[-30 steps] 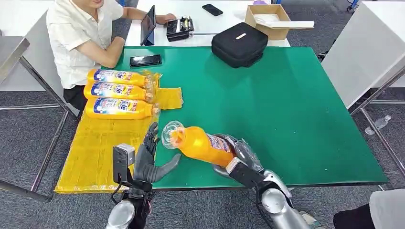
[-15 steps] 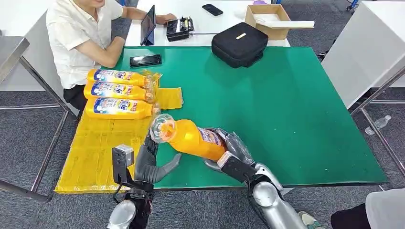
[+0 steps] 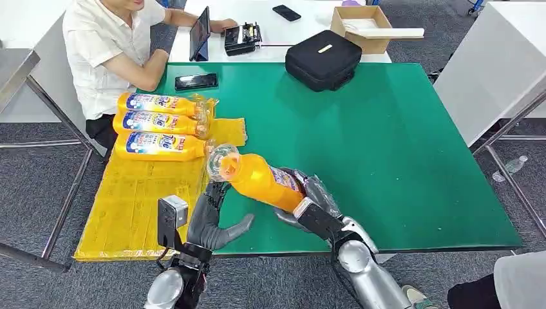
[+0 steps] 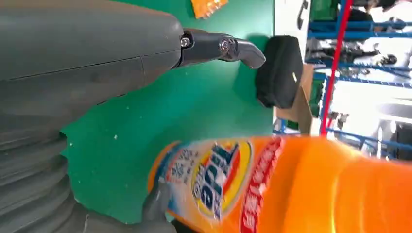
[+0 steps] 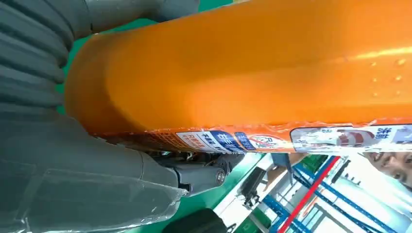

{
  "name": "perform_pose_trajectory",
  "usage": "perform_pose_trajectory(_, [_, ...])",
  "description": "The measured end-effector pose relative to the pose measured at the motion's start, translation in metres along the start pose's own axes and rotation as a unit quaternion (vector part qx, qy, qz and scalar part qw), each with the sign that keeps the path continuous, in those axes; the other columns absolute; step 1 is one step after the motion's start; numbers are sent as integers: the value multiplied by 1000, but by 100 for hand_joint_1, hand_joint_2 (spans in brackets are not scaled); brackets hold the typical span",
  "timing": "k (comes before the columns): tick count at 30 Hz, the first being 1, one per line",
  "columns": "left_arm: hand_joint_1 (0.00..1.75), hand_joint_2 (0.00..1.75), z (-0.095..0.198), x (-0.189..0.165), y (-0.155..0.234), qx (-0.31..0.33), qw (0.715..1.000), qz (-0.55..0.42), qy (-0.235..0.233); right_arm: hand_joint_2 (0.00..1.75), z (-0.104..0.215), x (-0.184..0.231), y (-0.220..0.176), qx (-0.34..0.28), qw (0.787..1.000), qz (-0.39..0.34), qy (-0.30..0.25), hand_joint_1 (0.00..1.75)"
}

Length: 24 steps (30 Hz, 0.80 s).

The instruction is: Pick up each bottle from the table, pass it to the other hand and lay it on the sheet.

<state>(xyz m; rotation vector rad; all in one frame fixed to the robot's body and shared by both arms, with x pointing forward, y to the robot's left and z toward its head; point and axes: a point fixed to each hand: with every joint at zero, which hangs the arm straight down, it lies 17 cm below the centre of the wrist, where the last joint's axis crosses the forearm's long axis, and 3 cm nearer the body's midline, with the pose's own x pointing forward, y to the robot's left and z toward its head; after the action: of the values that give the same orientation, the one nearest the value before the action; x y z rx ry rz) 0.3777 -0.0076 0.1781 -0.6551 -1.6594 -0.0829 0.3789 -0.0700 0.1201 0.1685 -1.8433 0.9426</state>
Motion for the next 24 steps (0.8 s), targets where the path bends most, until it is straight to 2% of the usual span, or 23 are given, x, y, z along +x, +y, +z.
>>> perform_pose_trajectory(10, [0, 175, 2, 12, -18, -36, 999, -5, -21, 175, 1, -4, 0, -2, 1000, -6, 4, 171])
perform_pose_trajectory(24, [0, 175, 1, 20, -23, -40, 999, 15, -33, 175, -8, -12, 19, 38, 997, 57, 22, 173])
